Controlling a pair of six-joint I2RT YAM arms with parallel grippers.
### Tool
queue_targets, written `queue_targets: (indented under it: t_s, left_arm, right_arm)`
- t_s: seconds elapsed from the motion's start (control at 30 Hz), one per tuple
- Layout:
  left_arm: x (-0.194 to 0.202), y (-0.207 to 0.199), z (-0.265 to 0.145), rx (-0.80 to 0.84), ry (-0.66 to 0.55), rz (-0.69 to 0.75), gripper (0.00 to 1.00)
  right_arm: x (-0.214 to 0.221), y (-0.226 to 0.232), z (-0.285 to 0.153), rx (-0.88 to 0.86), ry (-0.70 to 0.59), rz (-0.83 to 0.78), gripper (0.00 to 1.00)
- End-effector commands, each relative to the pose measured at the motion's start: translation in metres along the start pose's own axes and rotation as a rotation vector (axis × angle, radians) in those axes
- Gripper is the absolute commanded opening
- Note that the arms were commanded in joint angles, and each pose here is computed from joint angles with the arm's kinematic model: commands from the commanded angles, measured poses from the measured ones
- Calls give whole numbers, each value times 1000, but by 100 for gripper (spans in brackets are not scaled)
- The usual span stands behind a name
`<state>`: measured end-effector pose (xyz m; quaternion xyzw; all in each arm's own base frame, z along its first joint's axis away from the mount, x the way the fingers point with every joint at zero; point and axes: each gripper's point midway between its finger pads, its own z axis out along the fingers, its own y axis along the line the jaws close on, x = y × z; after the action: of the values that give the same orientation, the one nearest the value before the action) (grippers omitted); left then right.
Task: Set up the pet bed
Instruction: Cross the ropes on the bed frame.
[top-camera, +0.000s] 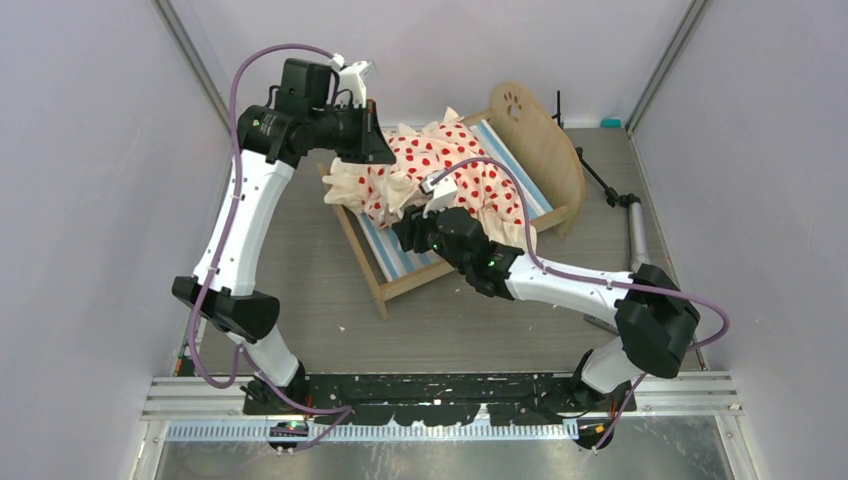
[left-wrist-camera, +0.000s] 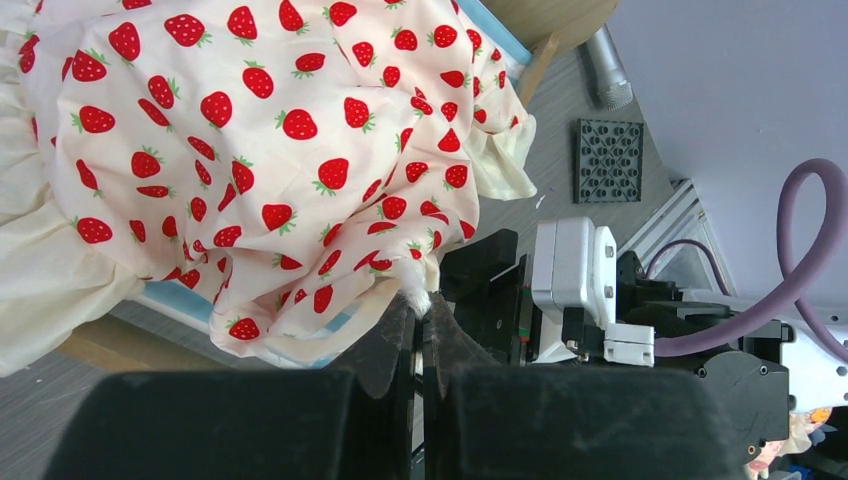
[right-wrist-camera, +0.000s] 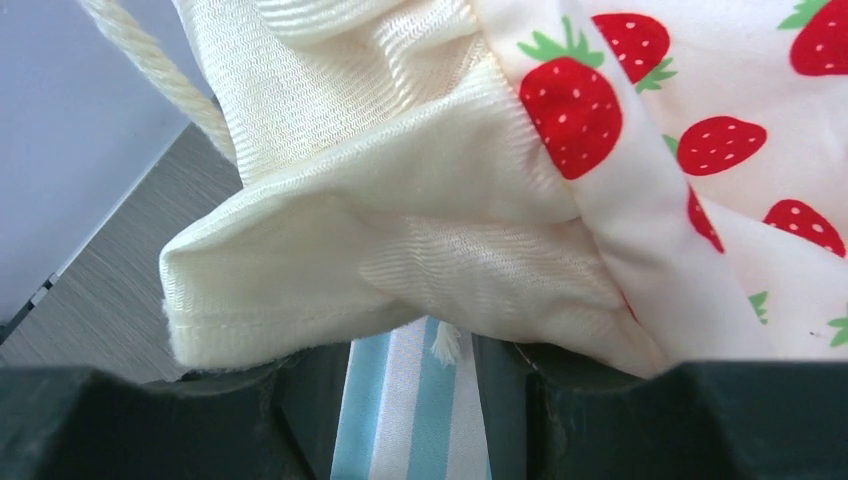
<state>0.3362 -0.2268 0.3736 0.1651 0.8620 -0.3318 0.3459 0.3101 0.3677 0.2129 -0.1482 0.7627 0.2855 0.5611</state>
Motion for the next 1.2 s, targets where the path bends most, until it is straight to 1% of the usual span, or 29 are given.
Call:
queue_targets:
  t_s: [0.0, 0.2, 0.37, 0.77, 0.97, 1.03, 1.17]
  left_arm:
    - [-11, -4, -6, 15, -35, 20, 0]
    - [-10, -3, -5, 15, -34, 19, 0]
    - [-11, -2, -5, 13, -33, 17, 0]
    - [-11, -2, -6, 11, -33, 18, 0]
    - [-12, -1, -6, 11, -33, 14, 0]
    - [-11, 0, -6, 10, -31, 14, 0]
    - [-10, 2, -6, 5, -29, 11, 0]
  right_arm:
    - [-35, 1, -6, -4, -76, 44, 53]
    - [-45, 17, 6, -75, -62, 67, 53]
    - [-51, 23, 16, -91, -69, 80, 52]
    - [-36, 21, 42, -108, -35, 134, 51]
    - [-31, 27, 47, -138, -27, 161, 45]
    - [-30, 26, 46, -137, -26, 162, 38]
    - [-33, 26, 36, -139, -27, 158, 29]
